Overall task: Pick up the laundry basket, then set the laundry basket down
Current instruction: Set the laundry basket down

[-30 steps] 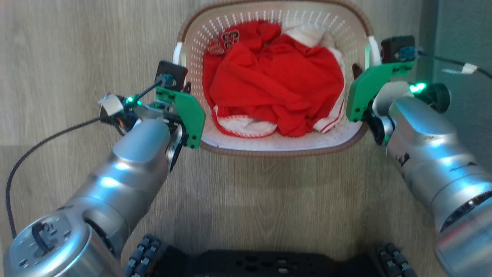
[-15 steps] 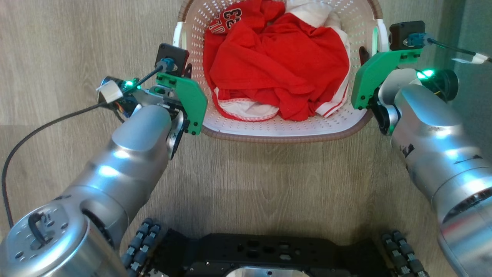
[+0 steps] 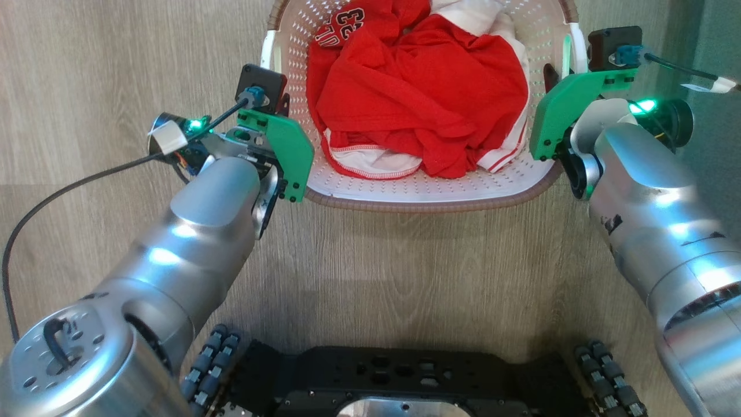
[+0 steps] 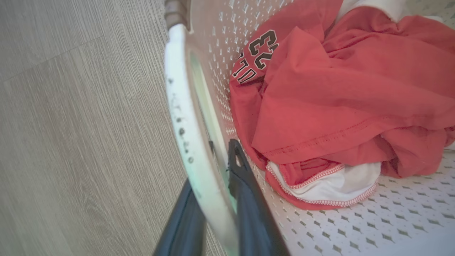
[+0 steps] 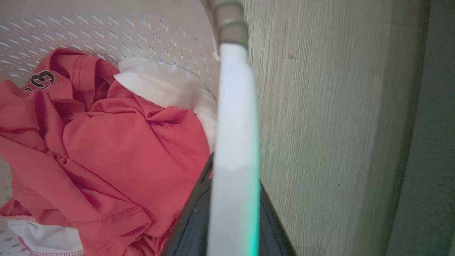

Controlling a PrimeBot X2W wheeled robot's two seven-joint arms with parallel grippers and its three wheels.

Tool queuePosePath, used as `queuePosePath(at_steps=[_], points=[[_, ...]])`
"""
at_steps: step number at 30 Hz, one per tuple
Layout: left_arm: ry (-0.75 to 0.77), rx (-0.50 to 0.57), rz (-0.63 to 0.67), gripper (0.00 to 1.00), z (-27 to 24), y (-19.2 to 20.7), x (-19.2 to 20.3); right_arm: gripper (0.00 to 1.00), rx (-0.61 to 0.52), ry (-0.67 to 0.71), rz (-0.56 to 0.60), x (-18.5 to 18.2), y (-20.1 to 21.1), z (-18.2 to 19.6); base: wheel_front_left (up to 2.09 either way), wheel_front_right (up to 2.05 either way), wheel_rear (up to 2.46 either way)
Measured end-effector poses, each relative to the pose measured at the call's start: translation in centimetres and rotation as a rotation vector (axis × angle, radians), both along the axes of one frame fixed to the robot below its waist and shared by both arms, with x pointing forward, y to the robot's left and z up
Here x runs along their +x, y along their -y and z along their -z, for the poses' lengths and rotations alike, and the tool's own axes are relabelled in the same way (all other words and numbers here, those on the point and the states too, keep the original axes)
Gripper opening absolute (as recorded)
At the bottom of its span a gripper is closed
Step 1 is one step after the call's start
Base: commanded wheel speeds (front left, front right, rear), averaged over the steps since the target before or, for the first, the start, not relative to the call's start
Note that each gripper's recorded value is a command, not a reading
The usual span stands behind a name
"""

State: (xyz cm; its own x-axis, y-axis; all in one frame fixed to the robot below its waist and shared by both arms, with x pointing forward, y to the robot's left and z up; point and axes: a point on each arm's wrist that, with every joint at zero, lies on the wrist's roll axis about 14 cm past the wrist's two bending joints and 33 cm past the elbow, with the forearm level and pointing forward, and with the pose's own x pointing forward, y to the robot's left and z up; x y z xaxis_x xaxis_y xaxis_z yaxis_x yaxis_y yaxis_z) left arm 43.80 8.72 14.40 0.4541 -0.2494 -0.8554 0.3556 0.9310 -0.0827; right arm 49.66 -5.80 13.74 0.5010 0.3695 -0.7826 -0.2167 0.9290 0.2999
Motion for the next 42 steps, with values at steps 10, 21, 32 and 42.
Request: queuePosePath(at_steps=[10,21,32,42], points=[[-0.002,-0.003,-0.004,0.0,0.2,0.1,0.2,0.0,-0.008,0.001,0.002,0.0,0.2,0.3,0.0,0.0,0.0],[-0.012,0.009,-0.031,0.4,0.3,-0.3,0.2,0.33,-0.026,0.011,-0.024,0.1,0.3,0.4,0.0,0.0,0.0],[-0.003,0.009,-0.03,0.88,0.2,-0.1,0.3,1.0,-0.028,0.026,-0.033,0.2,0.3,0.2,0.0,0.0,0.0],[0.083,0.019,-0.068,1.0,-2.0,-0.7,2.0,1.0,-0.022,0.131,-0.022,2.1,0.5,-2.9,0.0,0.0,0.0]])
